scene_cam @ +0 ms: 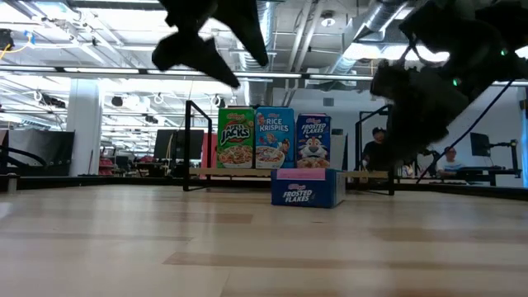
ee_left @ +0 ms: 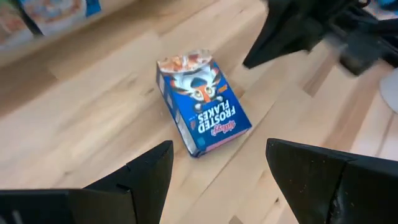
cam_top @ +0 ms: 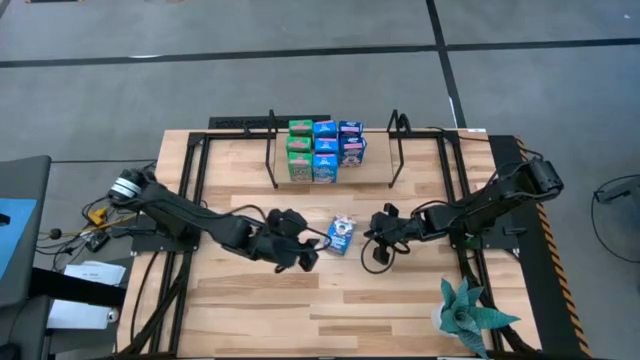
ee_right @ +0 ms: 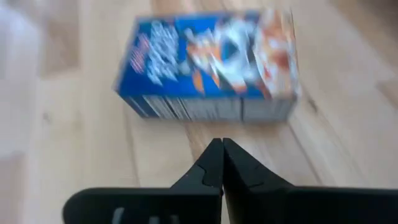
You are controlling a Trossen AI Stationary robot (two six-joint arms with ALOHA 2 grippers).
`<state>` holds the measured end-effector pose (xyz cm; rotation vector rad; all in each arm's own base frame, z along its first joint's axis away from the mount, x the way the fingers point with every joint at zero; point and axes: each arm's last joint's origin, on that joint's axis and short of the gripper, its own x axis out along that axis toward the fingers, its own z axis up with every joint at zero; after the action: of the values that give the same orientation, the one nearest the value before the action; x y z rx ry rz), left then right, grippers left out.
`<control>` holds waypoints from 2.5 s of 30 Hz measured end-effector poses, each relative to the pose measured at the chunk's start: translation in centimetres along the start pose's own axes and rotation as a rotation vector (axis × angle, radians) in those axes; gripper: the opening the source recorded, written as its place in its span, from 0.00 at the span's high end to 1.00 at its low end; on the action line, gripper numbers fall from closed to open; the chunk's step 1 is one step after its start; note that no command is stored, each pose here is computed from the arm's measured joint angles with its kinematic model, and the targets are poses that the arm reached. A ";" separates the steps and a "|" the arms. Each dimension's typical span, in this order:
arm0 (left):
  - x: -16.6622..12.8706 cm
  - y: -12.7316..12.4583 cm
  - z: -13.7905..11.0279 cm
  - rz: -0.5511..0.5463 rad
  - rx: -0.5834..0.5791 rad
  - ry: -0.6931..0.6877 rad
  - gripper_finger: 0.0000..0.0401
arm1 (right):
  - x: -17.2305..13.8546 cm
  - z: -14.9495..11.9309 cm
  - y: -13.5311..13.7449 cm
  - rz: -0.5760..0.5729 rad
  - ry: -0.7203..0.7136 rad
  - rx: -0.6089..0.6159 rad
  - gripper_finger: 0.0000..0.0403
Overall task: Stack cereal on shelf
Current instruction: Put the blue cereal box on the shelf aligned with the blue cereal box
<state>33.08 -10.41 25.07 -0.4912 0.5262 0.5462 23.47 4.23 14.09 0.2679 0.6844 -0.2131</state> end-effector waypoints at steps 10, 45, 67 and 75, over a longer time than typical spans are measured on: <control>-0.5 -1.0 1.0 -0.052 0.011 -0.128 0.38 | -0.4 2.1 -0.5 -0.085 -0.262 0.017 0.96; -0.1 -0.5 1.4 -0.079 0.028 -0.063 0.38 | 2.9 -2.2 -2.9 -0.054 -0.303 0.074 0.96; 3.5 3.1 -0.6 -0.122 -0.210 -0.085 0.38 | 3.7 -4.5 -2.2 -0.046 -0.183 0.079 0.96; 3.8 3.4 -0.3 -0.142 -0.139 -0.057 0.39 | 3.6 -4.6 -1.5 0.005 -0.174 0.063 0.96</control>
<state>33.72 -6.69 21.58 -0.6390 0.3971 0.4609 23.00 3.86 8.08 0.3070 0.5048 -0.2506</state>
